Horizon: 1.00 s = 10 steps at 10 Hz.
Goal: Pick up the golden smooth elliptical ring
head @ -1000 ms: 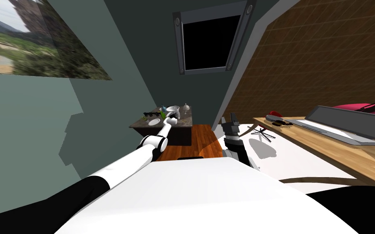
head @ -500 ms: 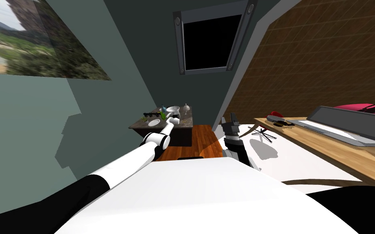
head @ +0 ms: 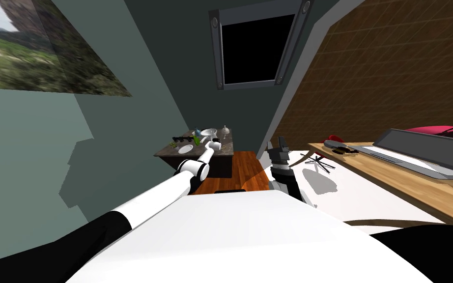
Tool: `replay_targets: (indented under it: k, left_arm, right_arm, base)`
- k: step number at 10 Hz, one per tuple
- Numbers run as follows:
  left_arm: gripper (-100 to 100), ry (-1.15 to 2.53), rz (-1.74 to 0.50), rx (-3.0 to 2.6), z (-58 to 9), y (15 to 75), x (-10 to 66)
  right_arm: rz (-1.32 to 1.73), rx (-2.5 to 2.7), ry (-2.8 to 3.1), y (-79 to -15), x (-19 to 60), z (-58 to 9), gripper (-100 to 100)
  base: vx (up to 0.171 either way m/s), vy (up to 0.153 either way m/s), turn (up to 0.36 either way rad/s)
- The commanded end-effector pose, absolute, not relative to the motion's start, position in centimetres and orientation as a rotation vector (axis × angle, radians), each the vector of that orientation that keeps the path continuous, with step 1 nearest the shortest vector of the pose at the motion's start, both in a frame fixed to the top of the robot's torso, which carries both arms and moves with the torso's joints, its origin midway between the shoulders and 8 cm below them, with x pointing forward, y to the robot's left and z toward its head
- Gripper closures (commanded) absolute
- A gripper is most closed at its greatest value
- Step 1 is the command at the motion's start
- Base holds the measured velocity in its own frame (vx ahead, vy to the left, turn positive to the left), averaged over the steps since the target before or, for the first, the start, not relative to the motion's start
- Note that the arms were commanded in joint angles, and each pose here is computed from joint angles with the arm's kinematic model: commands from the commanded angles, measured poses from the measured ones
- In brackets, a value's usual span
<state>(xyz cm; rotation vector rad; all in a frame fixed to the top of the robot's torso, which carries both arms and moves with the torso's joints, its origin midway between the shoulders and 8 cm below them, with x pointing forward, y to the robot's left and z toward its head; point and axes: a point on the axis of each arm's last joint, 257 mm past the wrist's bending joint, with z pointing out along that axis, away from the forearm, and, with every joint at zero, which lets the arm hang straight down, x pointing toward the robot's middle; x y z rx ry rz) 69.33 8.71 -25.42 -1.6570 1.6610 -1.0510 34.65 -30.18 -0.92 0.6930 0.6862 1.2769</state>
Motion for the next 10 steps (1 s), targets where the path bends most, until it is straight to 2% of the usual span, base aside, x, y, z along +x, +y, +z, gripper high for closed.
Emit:
replay_targets:
  k: [1, 4, 6, 7, 8, 9, 10]
  left_arm:
    - [-100, 1.672, -1.038, -1.667, -26.4, 8.5, 69.1]
    - [-100, 1.732, -0.991, -1.716, -29.6, 7.3, 67.2]
    - [-100, 1.723, -0.999, -1.71, -29.3, 7.3, 67.4]
    - [0, 1.726, -0.996, -1.712, -29.4, 7.3, 67.4]
    - [-100, 1.722, -0.995, -1.714, -30.7, 7.9, 66.9]
    - [-100, 1.727, -0.99, -1.716, -30.2, 7.5, 67.1]
    - [100, 1.725, -0.993, -1.714, -30.2, 7.5, 67.1]
  right_arm:
    - [1.277, 0.693, 0.686, -30.2, 34.6, -0.9, 0]
    - [1.277, 0.693, 0.686, -30.2, 34.7, -0.9, 0]
    - [1.277, 0.693, 0.686, -30.2, 34.6, -0.9, 0]
    - [1.277, 0.693, 0.686, -30.2, 34.6, -0.9, 0]
    - [1.277, 0.693, 0.686, -30.2, 34.6, -0.9, 0]
    - [1.277, 0.693, 0.686, -30.2, 34.6, -0.9, 0]
    - [1.277, 0.693, 0.686, -30.2, 34.6, -0.9, 0]
  base:
    - [0.0, 0.0, 0.0]
    - [0.003, 0.002, 0.001]
    - [0.014, 0.002, -0.004]
    - [0.0, 0.0, 0.0]
    - [0.102, -0.015, -0.033]
    - [0.064, -0.009, -0.004]
    - [0.008, -0.001, 0.002]
